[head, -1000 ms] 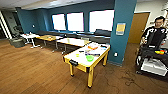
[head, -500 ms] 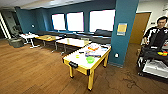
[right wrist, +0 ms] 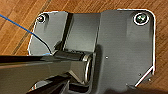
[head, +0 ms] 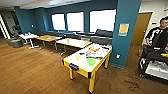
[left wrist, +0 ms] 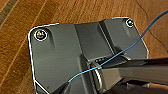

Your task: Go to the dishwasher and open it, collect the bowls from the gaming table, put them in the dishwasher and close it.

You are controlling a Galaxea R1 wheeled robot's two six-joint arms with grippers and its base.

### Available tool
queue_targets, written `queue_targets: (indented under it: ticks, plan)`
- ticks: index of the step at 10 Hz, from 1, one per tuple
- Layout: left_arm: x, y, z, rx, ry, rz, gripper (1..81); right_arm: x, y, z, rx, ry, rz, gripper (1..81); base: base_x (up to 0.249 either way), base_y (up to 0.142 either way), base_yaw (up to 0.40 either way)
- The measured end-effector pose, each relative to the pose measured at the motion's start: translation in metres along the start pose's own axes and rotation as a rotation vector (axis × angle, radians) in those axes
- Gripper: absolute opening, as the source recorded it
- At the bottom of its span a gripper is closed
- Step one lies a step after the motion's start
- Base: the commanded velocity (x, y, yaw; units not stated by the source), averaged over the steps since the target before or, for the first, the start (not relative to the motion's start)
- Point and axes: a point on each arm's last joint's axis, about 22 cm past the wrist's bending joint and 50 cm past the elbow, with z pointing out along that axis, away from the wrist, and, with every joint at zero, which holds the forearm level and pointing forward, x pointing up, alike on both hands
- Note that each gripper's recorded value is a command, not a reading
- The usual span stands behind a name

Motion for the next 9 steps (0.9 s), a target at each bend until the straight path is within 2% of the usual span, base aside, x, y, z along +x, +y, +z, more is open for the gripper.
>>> queue_targets:
  ticks: [3,9]
  plan:
    - [-0.0004,0.0003,0.0001,0.0,-0.001,-0.001,81.1,0.0015,0.001,-0.0001,-0.001,0.001,-0.001,81.1,0.134,0.061,0.0]
    - [-0.0024,0.0027,0.0003,-0.003,-0.003,-0.001,81.1,-0.0044,0.0025,-0.0007,-0.004,-0.007,0.001,81.1,0.139,0.0,0.0]
